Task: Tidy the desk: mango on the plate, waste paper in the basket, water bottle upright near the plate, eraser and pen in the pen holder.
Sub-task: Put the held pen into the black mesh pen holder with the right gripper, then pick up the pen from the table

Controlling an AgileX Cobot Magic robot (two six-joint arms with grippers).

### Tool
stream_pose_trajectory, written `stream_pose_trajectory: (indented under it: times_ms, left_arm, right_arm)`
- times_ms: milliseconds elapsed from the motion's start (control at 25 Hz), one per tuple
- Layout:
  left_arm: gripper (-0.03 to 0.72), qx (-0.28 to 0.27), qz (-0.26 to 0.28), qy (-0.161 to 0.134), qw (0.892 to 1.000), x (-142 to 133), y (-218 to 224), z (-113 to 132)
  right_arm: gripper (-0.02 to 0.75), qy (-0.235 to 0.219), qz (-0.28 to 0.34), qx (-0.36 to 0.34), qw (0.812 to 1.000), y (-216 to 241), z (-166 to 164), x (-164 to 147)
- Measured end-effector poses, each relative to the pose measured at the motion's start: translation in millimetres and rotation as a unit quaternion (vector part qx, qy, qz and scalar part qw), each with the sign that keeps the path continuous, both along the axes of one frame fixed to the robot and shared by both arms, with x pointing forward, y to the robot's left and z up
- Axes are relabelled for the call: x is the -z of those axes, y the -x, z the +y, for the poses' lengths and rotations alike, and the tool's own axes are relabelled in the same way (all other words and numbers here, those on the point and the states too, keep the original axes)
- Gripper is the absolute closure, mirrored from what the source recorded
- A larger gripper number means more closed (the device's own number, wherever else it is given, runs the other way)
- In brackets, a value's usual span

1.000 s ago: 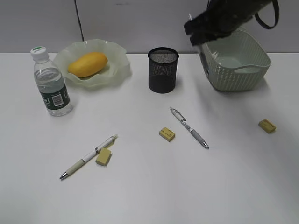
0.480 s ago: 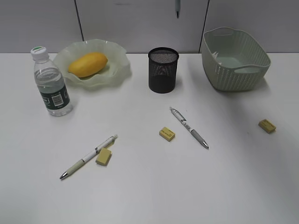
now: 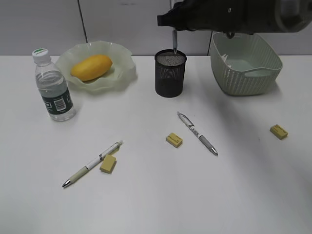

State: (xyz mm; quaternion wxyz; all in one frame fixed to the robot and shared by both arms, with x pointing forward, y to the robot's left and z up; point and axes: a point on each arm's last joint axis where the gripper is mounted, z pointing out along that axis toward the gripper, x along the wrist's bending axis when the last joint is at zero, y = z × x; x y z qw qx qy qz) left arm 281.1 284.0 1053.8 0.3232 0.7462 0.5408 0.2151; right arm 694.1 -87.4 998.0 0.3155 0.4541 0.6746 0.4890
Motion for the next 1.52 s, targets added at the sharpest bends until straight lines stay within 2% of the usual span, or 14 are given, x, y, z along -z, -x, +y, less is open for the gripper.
stream_pose_trajectory:
  times_ms: [200,360,560,640,800,1080,1280,1520]
  left_arm:
    - [0.151,0.000,0.000,0.000,1.000,0,0,0]
    - [0.151,0.000,0.000,0.000,1.000,0,0,0]
    - [0.151,0.000,0.000,0.000,1.000,0,0,0]
    - [0.151,0.000,0.000,0.000,1.000,0,0,0]
    - [0.151,0.000,0.000,0.000,1.000,0,0,0]
    - [0.151,0.000,0.000,0.000,1.000,0,0,0]
    - [0.151,0.000,0.000,0.000,1.000,0,0,0]
    - [0.151,0.000,0.000,0.000,1.000,0,0,0]
  right_arm:
    - [0.604,0.012,0.024,-0.004,1.000,-3,7,32]
    - [0.579,0.015,0.033,-0.004,0.999,-4,8,40]
    - [0.314,0.016,0.035,-0.005,0.999,-4,8,41]
    - [0.258,0.019,0.045,-0.007,0.999,-3,8,43]
    - [0.230,0.037,0.088,-0.024,0.995,3,8,37]
    - [0.228,0.067,0.170,-0.060,0.981,26,5,1]
    - [0.228,0.130,0.278,-0.094,0.947,53,-5,-10]
    - [0.250,0.217,0.420,-0.100,0.876,86,-24,-14]
